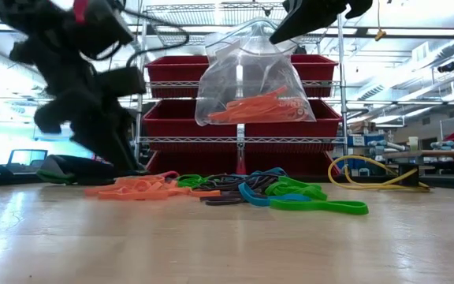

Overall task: Sort rubber bands
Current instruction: Put the orange rubber band into the transparent zip bag

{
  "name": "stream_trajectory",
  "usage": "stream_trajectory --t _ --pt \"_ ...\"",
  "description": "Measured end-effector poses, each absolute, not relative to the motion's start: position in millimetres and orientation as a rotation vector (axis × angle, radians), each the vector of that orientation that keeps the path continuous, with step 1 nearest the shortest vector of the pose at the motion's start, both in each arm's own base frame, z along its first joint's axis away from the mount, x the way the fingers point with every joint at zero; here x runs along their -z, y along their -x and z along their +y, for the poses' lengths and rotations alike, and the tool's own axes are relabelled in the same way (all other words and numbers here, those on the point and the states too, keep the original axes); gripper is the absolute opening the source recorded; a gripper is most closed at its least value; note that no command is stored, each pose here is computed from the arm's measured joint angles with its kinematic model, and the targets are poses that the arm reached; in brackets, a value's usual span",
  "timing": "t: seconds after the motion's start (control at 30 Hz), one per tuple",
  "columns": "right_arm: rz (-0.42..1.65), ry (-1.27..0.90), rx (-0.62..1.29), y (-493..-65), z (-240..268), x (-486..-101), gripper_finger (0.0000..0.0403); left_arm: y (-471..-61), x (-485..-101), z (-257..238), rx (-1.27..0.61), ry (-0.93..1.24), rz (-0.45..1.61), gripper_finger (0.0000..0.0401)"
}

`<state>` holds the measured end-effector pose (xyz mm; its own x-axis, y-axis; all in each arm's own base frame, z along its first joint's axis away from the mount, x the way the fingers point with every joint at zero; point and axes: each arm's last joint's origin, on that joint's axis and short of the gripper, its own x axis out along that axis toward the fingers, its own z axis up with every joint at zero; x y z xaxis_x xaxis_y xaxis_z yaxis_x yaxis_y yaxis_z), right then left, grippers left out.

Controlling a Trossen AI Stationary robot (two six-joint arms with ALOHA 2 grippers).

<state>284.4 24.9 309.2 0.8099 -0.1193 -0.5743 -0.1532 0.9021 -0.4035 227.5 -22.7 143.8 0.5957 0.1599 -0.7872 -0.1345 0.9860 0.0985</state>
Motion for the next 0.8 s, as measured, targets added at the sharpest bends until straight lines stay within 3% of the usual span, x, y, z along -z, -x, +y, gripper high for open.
stream_trajectory --t 0.27,0.4,0.5,0.63,0.8 --pt "0.630 0.453 -0.019 -284.5 24.9 -309.4 0.0000 -226.6 -116.0 -10.2 -0.193 0.016 0.887 0.0138" --pt "0.628 0.452 -0.017 -284.8 24.7 -309.5 0.0000 -232.6 -118.2 -12.4 -0.075 0.040 0.832 0.0069" --pt "0.627 0.452 -0.015 -284.9 24.2 -309.6 0.0000 -234.7 -122.2 -10.1 -0.109 -0.002 0.853 0.0013" --pt "0.627 0.447 -0.014 -284.9 24.2 -309.6 0.0000 -231.5 -123.3 0.0 -0.281 -0.043 0.955 0.0008" --pt "0.627 0.445 -0.013 -284.9 24.2 -309.5 0.0000 -235.4 -128.4 0.2 -0.210 0.049 0.924 0.0028"
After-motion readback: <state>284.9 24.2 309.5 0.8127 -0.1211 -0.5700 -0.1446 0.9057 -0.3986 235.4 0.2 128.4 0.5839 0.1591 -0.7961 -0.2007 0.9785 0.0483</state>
